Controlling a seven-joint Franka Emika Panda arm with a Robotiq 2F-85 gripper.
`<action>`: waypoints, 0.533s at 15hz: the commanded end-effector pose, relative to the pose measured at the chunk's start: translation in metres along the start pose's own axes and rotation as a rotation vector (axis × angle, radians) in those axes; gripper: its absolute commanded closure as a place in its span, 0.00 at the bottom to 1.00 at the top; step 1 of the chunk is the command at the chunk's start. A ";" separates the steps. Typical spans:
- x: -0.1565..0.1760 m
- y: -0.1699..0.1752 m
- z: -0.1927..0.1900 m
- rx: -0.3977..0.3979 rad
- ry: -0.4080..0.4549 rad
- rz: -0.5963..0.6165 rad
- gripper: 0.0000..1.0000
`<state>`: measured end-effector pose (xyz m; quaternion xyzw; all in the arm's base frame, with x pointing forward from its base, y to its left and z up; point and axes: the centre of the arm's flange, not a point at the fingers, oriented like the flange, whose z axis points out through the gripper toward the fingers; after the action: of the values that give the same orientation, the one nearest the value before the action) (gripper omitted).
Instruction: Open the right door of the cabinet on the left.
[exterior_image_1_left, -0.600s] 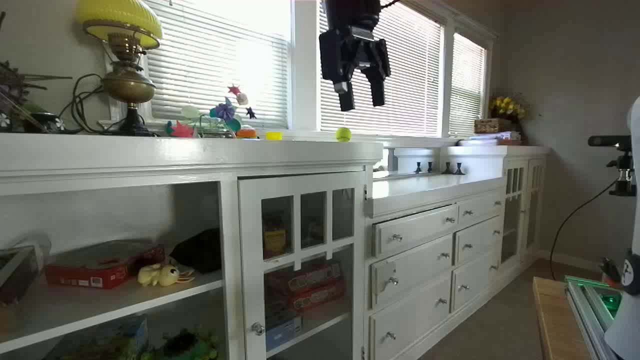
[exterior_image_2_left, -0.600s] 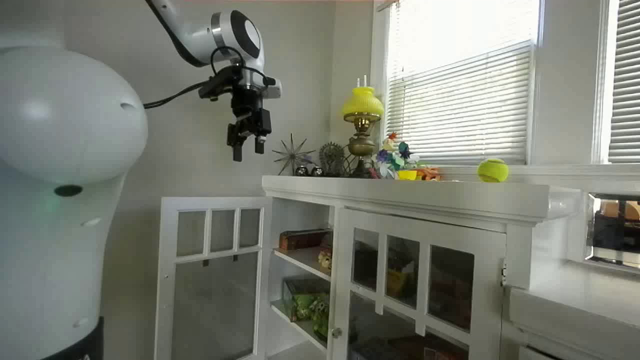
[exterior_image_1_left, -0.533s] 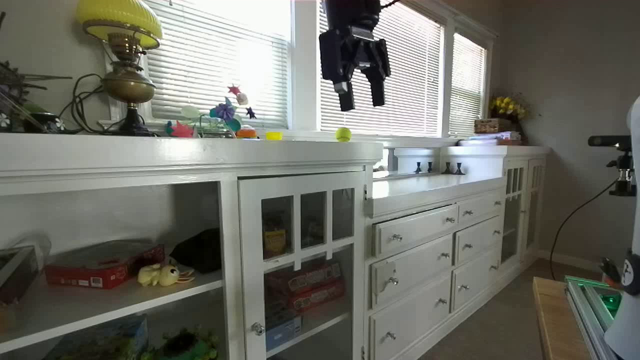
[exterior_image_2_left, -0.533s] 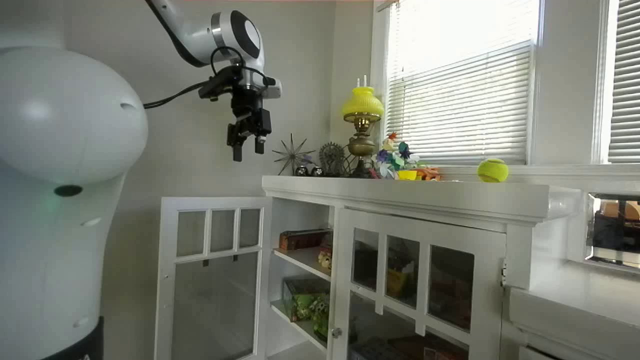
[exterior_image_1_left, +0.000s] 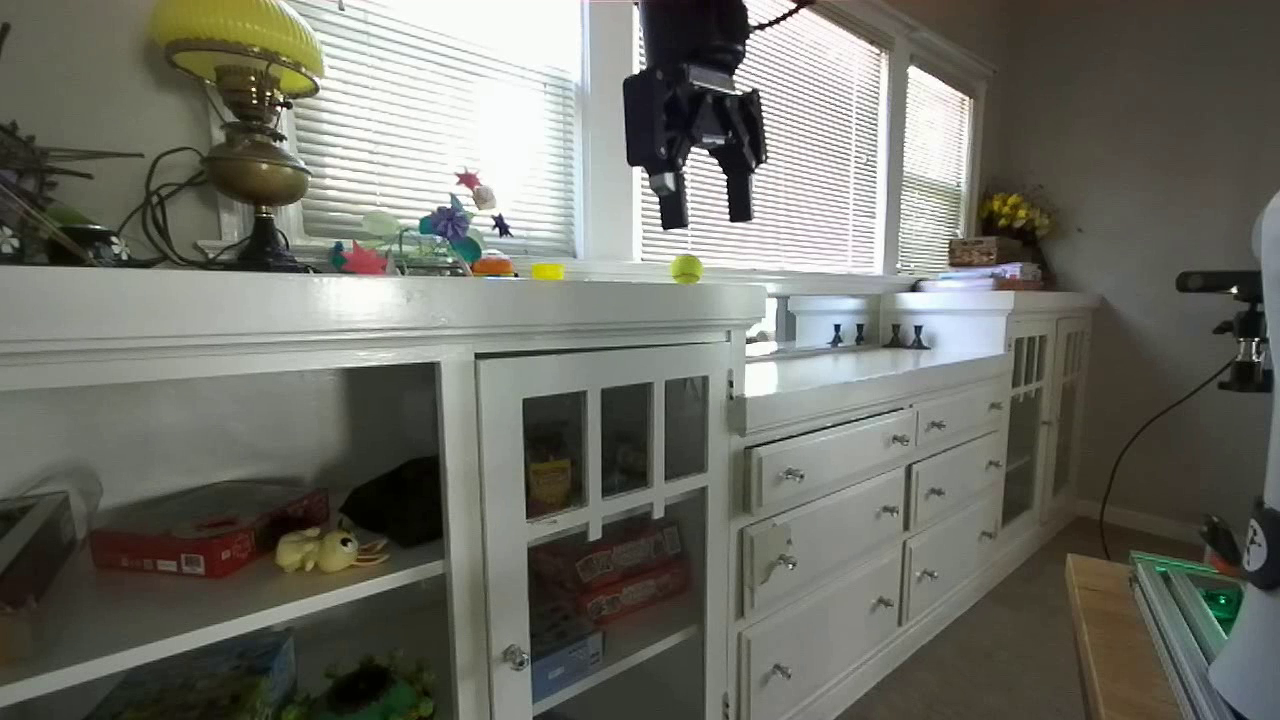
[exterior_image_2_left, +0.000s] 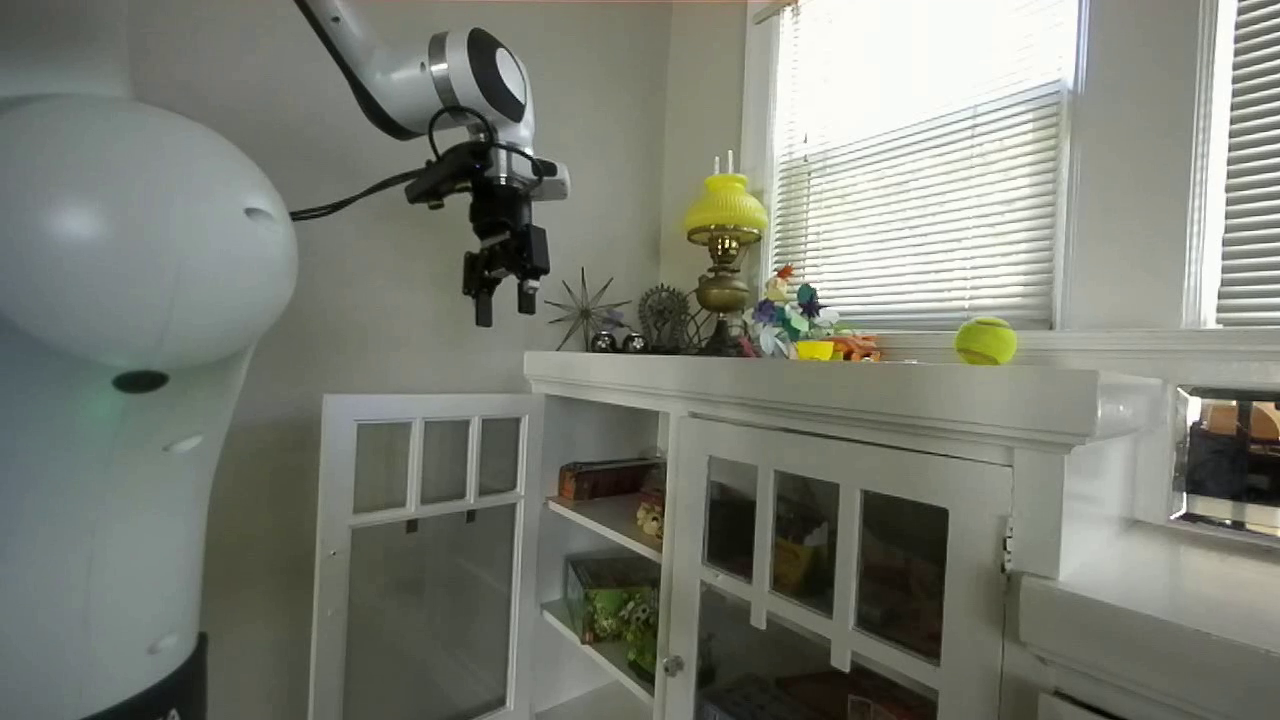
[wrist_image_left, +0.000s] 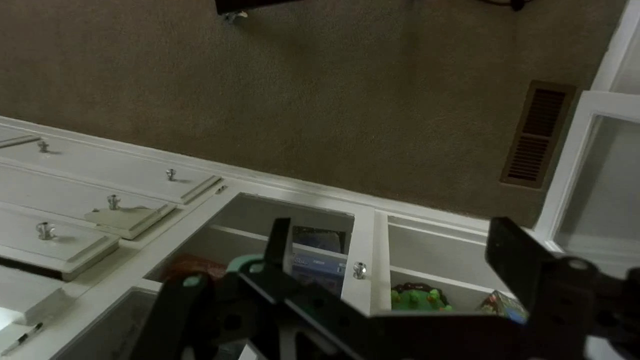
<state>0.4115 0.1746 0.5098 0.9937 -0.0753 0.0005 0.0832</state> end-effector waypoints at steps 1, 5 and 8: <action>0.034 -0.004 0.026 0.091 0.063 0.076 0.00; 0.068 -0.011 0.050 0.160 0.171 0.196 0.00; 0.086 -0.025 0.066 0.217 0.229 0.268 0.00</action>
<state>0.4817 0.1648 0.4601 0.9821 -0.1610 0.0977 -0.0036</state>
